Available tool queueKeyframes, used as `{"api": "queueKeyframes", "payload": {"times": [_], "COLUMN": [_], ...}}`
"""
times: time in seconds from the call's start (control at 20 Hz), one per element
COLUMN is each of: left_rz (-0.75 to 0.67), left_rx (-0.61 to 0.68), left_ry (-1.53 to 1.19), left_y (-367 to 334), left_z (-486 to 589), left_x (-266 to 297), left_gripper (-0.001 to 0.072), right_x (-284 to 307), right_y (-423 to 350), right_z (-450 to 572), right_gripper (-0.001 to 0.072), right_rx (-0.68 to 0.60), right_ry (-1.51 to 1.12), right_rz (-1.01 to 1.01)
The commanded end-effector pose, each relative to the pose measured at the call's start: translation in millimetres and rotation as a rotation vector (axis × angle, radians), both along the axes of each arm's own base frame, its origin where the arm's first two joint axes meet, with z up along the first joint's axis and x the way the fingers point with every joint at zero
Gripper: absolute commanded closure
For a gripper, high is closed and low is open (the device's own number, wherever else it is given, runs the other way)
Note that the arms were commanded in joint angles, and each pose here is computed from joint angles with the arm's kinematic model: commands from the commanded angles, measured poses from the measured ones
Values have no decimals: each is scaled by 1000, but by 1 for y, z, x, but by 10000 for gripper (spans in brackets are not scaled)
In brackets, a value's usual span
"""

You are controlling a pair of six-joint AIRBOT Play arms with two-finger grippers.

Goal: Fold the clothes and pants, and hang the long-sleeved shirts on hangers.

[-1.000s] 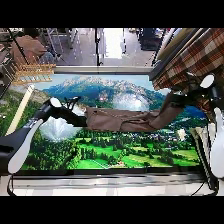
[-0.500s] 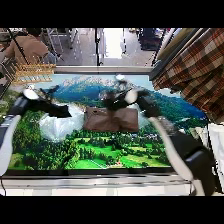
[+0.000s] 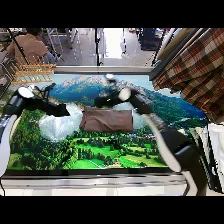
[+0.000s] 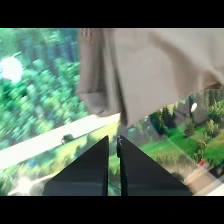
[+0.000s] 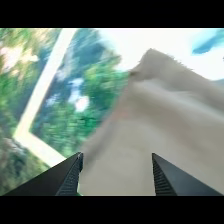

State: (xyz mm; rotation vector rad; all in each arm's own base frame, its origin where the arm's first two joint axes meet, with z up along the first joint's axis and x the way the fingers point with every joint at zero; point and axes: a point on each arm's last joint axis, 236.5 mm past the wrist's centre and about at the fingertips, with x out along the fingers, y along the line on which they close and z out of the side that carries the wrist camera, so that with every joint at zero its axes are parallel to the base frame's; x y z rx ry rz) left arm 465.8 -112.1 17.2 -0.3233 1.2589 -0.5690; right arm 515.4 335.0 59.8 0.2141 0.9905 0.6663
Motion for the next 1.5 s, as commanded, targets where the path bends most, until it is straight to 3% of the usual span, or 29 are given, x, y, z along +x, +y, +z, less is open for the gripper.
{"api": "queueKeyframes", "payload": {"times": [0.0,0.1,0.2,0.3,0.35,0.8,0.9,0.95,1.0,1.05,1.1,1.3,1.45], "left_rz": [-66,-93,-110,-100,-100,-59,-56,-54,-54,-70,-95,-242,-378], "left_rx": [7,20,45,48,47,33,32,31,27,17,9,-9,-38], "left_ry": [-34,-26,7,62,77,126,129,135,154,175,201,227,186], "left_y": [-38,-59,-71,-75,-75,-78,-79,-79,-79,-82,-83,-77,-76], "left_z": [-19,-41,-68,-91,-99,-111,-111,-111,-110,-106,-99,-24,54], "left_x": [7,9,7,4,4,18,18,17,13,6,-3,-50,-98], "left_gripper": [670,701,701,702,701,702,702,702,702,702,702,700,700], "right_x": [-17,-42,-64,-66,-62,-24,-22,-23,-23,-23,-23,-12,-2], "right_y": [-125,-189,-218,-226,-227,-176,-153,-141,-130,-122,-120,-164,-253], "right_z": [19,-3,-33,-68,-84,-141,-139,-137,-134,-127,-115,-22,102], "right_gripper": [198,189,188,33,16,11,17,124,312,596,695,697,697], "right_rx": [-113,-132,-49,54,100,405,423,414,408,407,408,233,161], "right_ry": [146,315,474,520,512,558,554,548,544,548,558,424,188], "right_rz": [-61,-125,-162,-198,-210,-100,-47,-18,-2,10,19,-39,-274]}}
